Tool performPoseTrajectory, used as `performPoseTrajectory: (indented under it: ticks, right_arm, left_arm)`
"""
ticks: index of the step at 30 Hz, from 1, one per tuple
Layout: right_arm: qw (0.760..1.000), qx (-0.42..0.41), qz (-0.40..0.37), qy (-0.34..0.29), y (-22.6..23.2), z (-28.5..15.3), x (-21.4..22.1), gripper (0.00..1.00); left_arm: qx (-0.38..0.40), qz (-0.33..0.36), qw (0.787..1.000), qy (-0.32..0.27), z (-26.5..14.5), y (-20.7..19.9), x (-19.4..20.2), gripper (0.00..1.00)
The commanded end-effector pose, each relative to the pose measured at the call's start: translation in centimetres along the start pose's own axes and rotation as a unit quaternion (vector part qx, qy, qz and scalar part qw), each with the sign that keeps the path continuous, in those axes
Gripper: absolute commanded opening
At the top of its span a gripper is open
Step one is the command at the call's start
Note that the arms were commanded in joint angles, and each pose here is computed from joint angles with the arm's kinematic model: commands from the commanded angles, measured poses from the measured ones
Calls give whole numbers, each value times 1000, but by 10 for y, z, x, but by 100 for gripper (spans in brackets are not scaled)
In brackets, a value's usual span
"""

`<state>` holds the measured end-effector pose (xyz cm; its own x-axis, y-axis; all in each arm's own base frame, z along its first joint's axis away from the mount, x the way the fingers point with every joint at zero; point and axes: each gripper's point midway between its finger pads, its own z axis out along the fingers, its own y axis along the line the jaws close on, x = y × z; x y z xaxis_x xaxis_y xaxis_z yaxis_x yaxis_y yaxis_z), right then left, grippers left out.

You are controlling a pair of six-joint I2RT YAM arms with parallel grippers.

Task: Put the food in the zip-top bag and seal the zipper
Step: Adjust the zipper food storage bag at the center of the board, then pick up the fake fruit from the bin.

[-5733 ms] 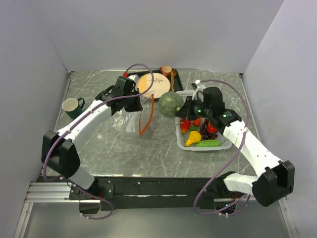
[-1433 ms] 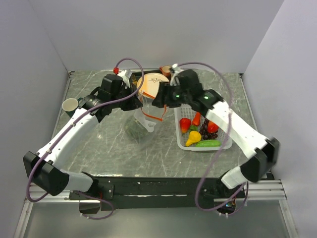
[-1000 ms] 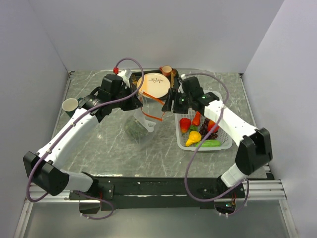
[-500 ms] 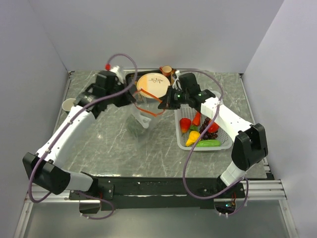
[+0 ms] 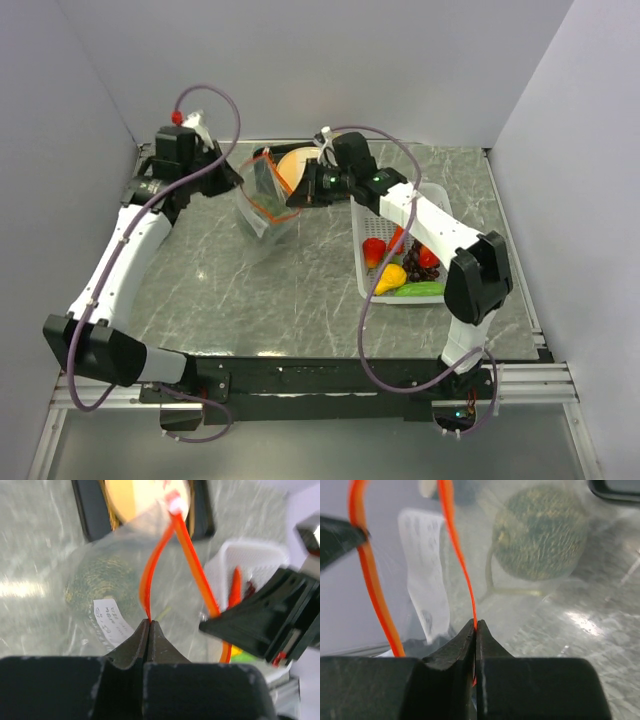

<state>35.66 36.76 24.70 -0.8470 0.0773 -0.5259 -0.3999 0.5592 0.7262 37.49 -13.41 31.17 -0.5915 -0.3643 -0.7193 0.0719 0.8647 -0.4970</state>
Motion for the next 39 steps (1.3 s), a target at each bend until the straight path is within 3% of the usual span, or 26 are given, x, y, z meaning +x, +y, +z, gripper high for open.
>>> performPoseTrajectory:
  ticks: [1,6,7,8,13,14,18,19,22,26,31,33,36,39]
  right_arm:
    - [997,53,31,46,-47,20,31,12]
    - [994,95,35,49,-73,16,50,25]
    - [994,98,27,31,-69,9,42,31]
    - [994,105,24,23,-70,3,40,44]
    - [988,143,3,-52,-72,-50,6,58]
    - [986,151,1,-67,-74,-61,0,68]
    - [971,208,7,-116,-96,-114,-12,70]
    - [958,253,18,-133,-113,-137,-13,75]
    - [930,341,42,-130,-154,-173,0,75]
    - [902,414,57,-109,-187,-196,31,76]
    - [885,445,77,-112,-192,-219,58,76]
    - [859,487,87,-131,-203,-239,62,81]
    - [853,494,104,-134,-210,-252,68,83]
    - [868,471,101,-122,-205,-249,73,83]
  left_arm:
    - [44,-7,997,57,21,-1,38,1]
    - [56,-12,995,85,28,1,57,1]
    - [60,-11,995,85,27,0,56,1]
    - [68,-10,994,88,27,-3,57,1]
    - [110,-5,990,91,25,-21,53,1]
    - [122,-7,988,95,23,-26,53,1]
    - [148,-4,984,96,22,-40,51,1]
    - [152,-2,983,99,24,-45,52,1]
    - [162,2,981,109,28,-53,58,1]
    - [159,4,980,120,36,-58,69,1]
    - [159,7,979,129,38,-60,75,1]
    - [157,11,979,130,39,-60,76,1]
    - [160,10,979,129,39,-62,75,1]
    - [164,9,977,136,40,-63,79,1]
